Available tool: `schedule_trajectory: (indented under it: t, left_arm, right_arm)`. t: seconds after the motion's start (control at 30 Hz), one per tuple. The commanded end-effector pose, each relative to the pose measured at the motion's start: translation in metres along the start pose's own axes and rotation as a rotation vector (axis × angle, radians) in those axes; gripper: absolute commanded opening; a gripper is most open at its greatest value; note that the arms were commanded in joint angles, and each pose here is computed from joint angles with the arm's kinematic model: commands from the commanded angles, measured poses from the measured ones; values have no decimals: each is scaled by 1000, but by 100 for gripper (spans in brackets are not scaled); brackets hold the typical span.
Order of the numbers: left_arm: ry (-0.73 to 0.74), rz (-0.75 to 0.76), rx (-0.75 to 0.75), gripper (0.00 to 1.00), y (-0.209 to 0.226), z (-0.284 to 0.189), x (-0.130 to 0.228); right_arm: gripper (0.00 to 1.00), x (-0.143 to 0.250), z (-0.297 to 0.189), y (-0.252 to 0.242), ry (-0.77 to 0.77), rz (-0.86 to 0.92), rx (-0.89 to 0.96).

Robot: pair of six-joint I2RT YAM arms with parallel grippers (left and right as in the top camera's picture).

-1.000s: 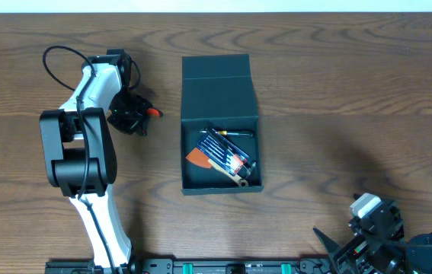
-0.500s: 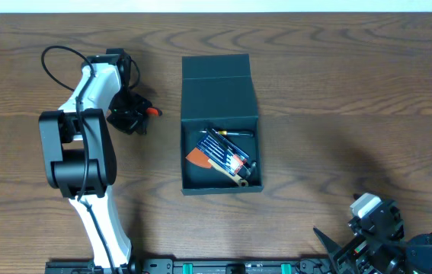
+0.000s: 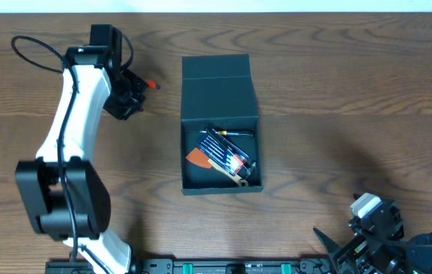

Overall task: Pack container
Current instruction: 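Carry the pliers over the box and lower them inside with the left gripper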

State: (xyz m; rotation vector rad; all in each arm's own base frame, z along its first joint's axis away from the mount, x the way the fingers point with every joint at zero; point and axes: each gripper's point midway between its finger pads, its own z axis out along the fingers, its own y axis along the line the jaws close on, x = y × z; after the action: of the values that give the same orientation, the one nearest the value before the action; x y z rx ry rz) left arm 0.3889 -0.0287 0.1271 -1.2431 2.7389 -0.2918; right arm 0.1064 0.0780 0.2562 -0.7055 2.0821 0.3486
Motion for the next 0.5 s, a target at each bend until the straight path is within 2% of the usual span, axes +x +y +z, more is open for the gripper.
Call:
schedule_trajectory:
  t: [0.0, 0.23, 0.47]
  left_arm:
    - [-35, 32, 56, 6, -18, -24, 18]
    - [-44, 106, 131, 6, -55, -51, 84]
    - [-25, 171, 144, 6, -77, -54, 161]
  right_arm:
    - [99, 0, -1, -2, -5, 20, 11]
    - [99, 0, -1, -2, -5, 20, 11]
    - [99, 0, -1, -2, -5, 20, 11]
